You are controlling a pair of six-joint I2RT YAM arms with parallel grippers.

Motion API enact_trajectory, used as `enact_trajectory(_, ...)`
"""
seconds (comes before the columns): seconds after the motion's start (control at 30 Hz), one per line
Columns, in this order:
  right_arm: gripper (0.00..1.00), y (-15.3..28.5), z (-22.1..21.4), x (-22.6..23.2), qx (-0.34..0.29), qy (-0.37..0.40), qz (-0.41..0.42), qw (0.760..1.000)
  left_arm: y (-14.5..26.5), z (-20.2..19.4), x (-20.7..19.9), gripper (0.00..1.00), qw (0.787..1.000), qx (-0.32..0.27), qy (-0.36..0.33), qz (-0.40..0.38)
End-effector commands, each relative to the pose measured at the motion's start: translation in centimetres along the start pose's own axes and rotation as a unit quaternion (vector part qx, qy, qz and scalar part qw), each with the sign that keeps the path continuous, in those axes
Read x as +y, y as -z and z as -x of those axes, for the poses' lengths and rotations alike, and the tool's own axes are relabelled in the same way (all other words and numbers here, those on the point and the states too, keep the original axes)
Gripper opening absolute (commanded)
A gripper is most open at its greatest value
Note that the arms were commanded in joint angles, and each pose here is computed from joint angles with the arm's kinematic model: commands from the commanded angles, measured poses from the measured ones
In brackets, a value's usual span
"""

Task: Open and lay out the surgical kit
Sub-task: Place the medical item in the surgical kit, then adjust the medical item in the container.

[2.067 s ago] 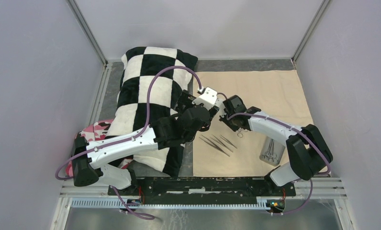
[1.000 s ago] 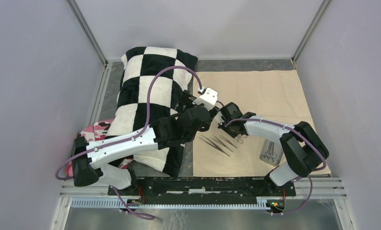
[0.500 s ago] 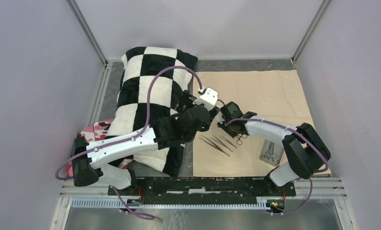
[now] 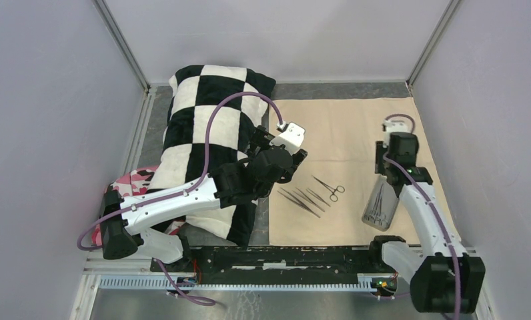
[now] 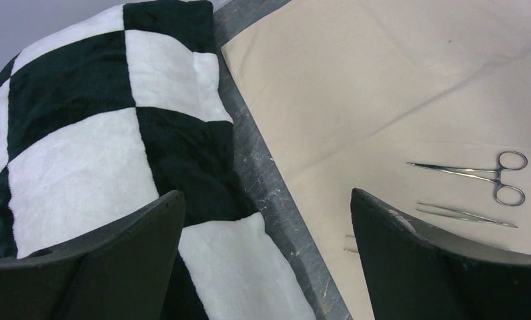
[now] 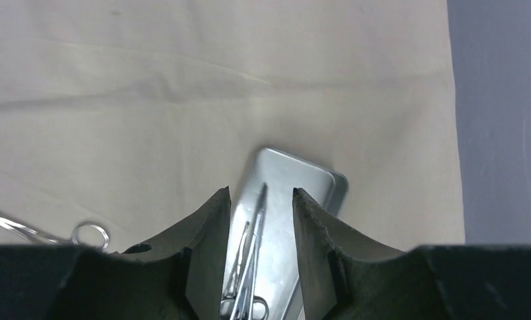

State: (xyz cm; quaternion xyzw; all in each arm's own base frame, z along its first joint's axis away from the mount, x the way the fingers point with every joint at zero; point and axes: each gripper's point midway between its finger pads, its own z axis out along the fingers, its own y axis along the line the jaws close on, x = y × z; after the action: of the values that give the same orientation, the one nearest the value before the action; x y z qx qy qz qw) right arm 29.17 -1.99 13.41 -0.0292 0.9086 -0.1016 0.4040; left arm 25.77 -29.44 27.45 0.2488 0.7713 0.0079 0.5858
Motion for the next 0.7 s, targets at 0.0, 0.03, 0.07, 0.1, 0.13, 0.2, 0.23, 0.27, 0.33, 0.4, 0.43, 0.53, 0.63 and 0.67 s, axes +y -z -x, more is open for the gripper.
enact_trajectory(0.0, 0.45, -0.7, -6.2, -2.9, 0.083, -0.135, -0.012, 0.987, 0.3, 1.4, -0.1, 1.0, 0.999, -0.019, 0.03, -0.007)
enact_trajectory(0.03, 0.44, -1.1, -7.2, -3.2, 0.096, -0.16, -0.003, 0.982, 0.4, 1.4, -0.1, 1.0, 0.999, -0.019, 0.03, -0.008)
enact_trajectory(0.07, 0.43, -1.4, -8.2, -3.1, 0.111, -0.177, 0.005, 0.978, 0.4, 1.4, -0.2, 1.0, 0.999, -0.019, 0.03, -0.009)
enact_trajectory(0.1, 0.43, -1.7, -9.0, -3.2, 0.124, -0.191, 0.008, 0.974, 0.4, 1.4, -0.2, 1.0, 0.999, -0.019, 0.03, -0.01)
enact_trajectory(0.13, 0.43, -2.0, -9.7, -3.0, 0.139, -0.198, 0.013, 0.97, 0.4, 1.4, -0.2, 1.0, 0.999, -0.019, 0.03, -0.01)
enact_trajectory(0.2, 0.43, -2.4, -10.7, -2.5, 0.16, -0.201, 0.022, 0.966, 0.4, 1.3, -0.3, 1.0, 0.999, -0.018, 0.029, -0.01)
enact_trajectory(0.23, 0.43, -2.6, -11.1, -2.2, 0.169, -0.2, 0.027, 0.965, 0.4, 1.3, -0.3, 1.0, 0.999, -0.018, 0.027, -0.011)
enact_trajectory(0.27, 0.43, -2.8, -11.4, -1.9, 0.174, -0.2, 0.035, 0.963, 0.3, 1.3, -0.3, 1.0, 0.999, -0.018, 0.027, -0.01)
enact_trajectory(0.33, 0.44, -3.0, -12.1, -1.5, 0.185, -0.199, 0.04, 0.962, 0.3, 1.3, -0.3, 1.0, 0.999, -0.018, 0.027, -0.011)
enact_trajectory(0.4, 0.44, -3.2, -12.5, -1.4, 0.19, -0.198, 0.041, 0.961, 0.3, 1.2, -0.4, 1.0, 0.999, -0.017, 0.025, -0.011)
enact_trajectory(0.43, 0.44, -3.3, -12.7, -1.4, 0.192, -0.197, 0.041, 0.96, 0.2, 1.2, -0.4, 1.0, 1.0, -0.017, 0.024, -0.011)
enact_trajectory(0.53, 0.41, -3.4, -13.1, -1.1, 0.199, -0.197, 0.048, 0.959, 0.2, 1.1, -0.4, 1.0, 1.0, -0.016, 0.023, -0.011)
enact_trajectory(0.63, 0.37, -3.5, -13.5, -0.9, 0.207, -0.195, 0.05, 0.957, 0.2, 1.1, -0.5, 1.0, 1.0, -0.016, 0.022, -0.012)
enact_trajectory(0.67, 0.35, -3.6, -13.6, -0.9, 0.209, -0.195, 0.051, 0.957, 0.2, 1.1, -0.5, 1.0, 1.0, -0.016, 0.022, -0.011)
